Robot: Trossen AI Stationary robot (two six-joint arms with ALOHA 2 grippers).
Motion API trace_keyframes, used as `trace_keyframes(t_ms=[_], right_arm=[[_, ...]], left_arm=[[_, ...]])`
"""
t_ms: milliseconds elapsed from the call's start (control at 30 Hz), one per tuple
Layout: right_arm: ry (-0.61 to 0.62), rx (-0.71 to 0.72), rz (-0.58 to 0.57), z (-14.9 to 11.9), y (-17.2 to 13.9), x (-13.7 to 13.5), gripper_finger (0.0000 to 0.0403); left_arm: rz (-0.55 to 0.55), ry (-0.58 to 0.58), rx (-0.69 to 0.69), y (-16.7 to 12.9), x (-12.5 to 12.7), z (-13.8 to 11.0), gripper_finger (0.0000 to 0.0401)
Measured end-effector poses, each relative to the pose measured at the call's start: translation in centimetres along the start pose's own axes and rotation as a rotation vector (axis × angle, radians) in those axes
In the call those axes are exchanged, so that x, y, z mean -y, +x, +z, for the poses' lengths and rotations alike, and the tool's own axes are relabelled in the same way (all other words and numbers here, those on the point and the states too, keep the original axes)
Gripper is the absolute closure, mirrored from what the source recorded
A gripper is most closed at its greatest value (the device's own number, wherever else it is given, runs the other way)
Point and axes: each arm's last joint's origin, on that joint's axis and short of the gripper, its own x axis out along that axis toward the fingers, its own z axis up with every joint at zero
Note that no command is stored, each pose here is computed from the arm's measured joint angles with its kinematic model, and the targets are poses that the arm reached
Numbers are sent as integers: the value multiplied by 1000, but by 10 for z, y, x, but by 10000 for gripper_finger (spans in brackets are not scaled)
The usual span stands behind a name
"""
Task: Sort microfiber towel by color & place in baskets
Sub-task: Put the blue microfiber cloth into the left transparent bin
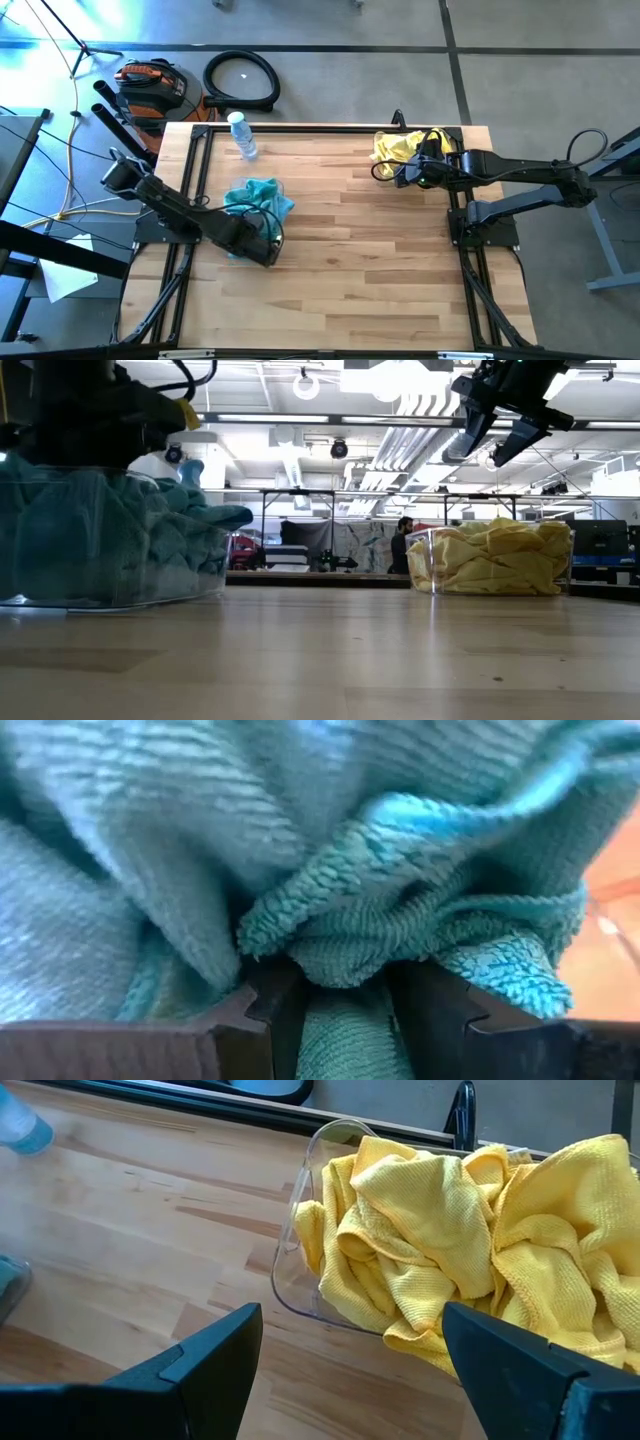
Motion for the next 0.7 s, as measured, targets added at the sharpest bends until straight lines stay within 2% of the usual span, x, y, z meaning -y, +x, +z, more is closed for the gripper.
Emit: trace_keyframes(t_ms=[167, 367, 533, 700], right_arm=[[-5, -2, -7, 0, 0, 1, 95], [-12, -3, -20, -1, 0, 2, 95], [-19, -8, -29, -1, 0, 3, 95], [-19, -8, -28, -1, 0, 3, 95]], left_arm=[[33, -31, 5, 1, -4, 2, 275], [17, -71, 4, -2, -2, 3, 275], [-46, -80, 19, -21, 1, 6, 275], [-77, -92, 73, -50, -10, 12, 275]])
